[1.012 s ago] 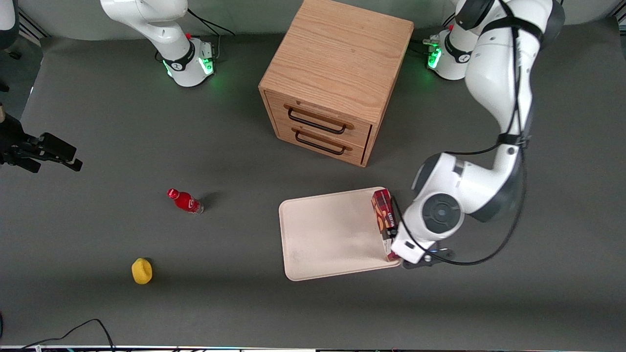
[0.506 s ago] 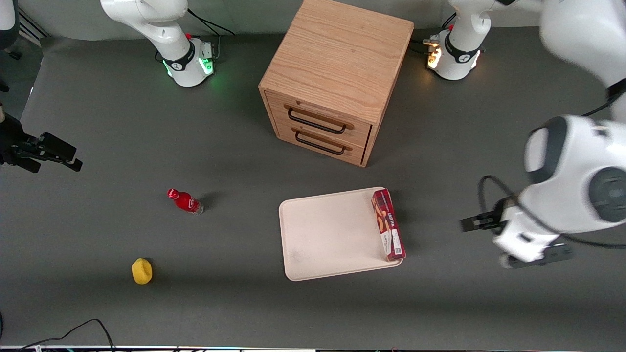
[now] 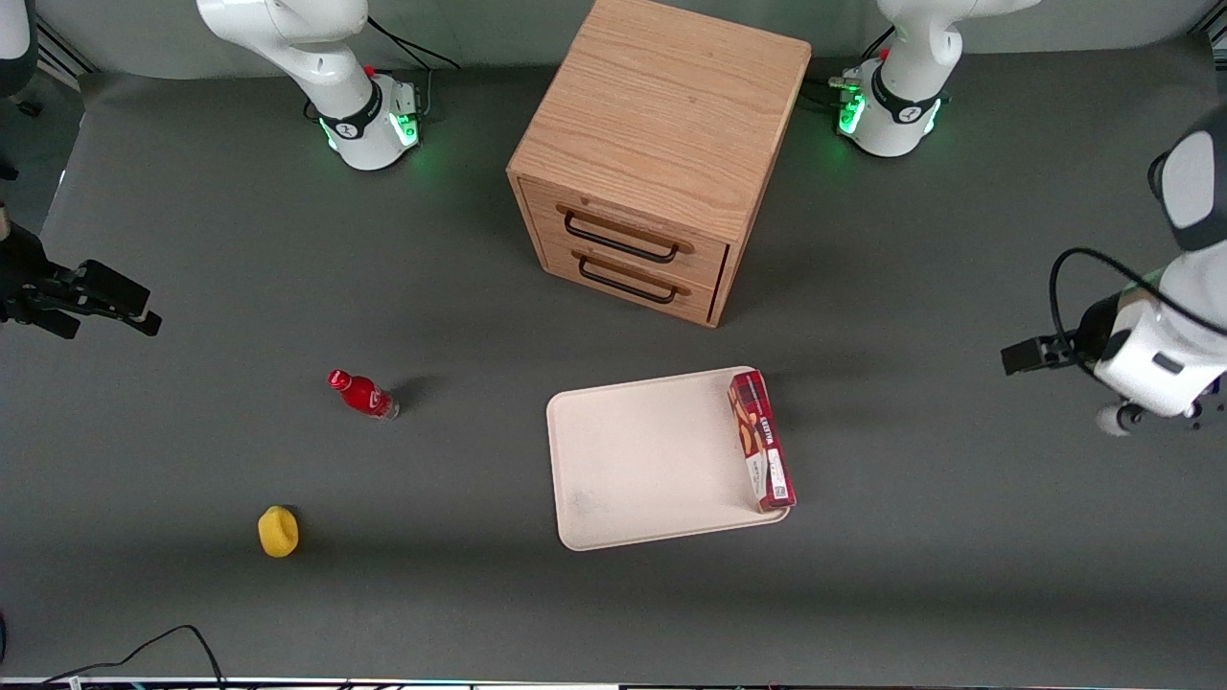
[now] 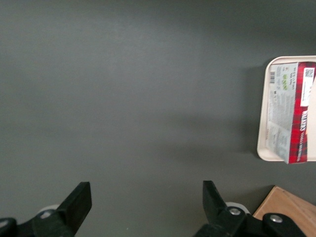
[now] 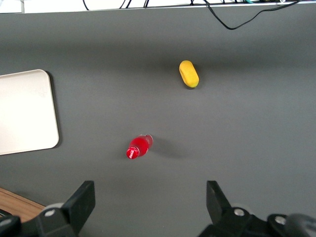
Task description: Place red cookie box on tray
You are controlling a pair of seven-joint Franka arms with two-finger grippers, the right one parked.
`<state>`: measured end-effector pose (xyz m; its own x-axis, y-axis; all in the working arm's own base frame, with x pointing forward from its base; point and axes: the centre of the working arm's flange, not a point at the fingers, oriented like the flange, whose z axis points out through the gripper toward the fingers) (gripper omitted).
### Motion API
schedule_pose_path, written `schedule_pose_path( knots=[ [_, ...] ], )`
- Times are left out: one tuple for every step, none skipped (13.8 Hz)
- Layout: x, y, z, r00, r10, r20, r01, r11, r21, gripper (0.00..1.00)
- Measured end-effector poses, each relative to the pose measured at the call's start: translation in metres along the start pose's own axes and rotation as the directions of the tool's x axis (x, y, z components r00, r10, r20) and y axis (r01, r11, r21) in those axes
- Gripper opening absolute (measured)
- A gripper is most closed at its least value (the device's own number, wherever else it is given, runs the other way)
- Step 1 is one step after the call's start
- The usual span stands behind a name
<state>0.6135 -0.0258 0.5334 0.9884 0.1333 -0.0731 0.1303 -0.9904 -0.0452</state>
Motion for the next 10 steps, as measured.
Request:
schedule_pose_path(
  knots=[
    [-0.010, -0.008, -0.005, 1.000, 0.010, -0.016, -0.010, 1.000, 0.004, 1.00],
    [-0.017, -0.015, -0.010, 0.999, 0.019, -0.030, -0.018, 1.000, 0.006, 1.00],
    [-0.021, -0.020, -0.015, 0.998, 0.031, -0.045, -0.031, 1.000, 0.007, 1.00],
    [-0.021, -0.023, -0.020, 0.997, 0.048, -0.060, -0.048, 0.999, 0.007, 1.00],
    [-0.020, -0.025, -0.022, 0.995, 0.069, -0.070, -0.069, 0.998, 0.007, 1.00],
    [-0.019, -0.028, -0.024, 0.994, 0.085, -0.075, -0.085, 0.996, 0.008, 1.00],
    [-0.018, -0.032, -0.027, 0.993, 0.091, -0.081, -0.091, 0.996, 0.008, 1.00],
    [-0.018, -0.035, -0.031, 0.992, 0.093, -0.086, -0.092, 0.996, 0.008, 1.00],
    [-0.017, -0.041, -0.035, 0.992, 0.091, -0.091, -0.091, 0.996, 0.008, 1.00],
    [-0.016, -0.049, -0.039, 0.990, 0.098, -0.098, -0.097, 0.995, 0.009, 1.00]
  ],
)
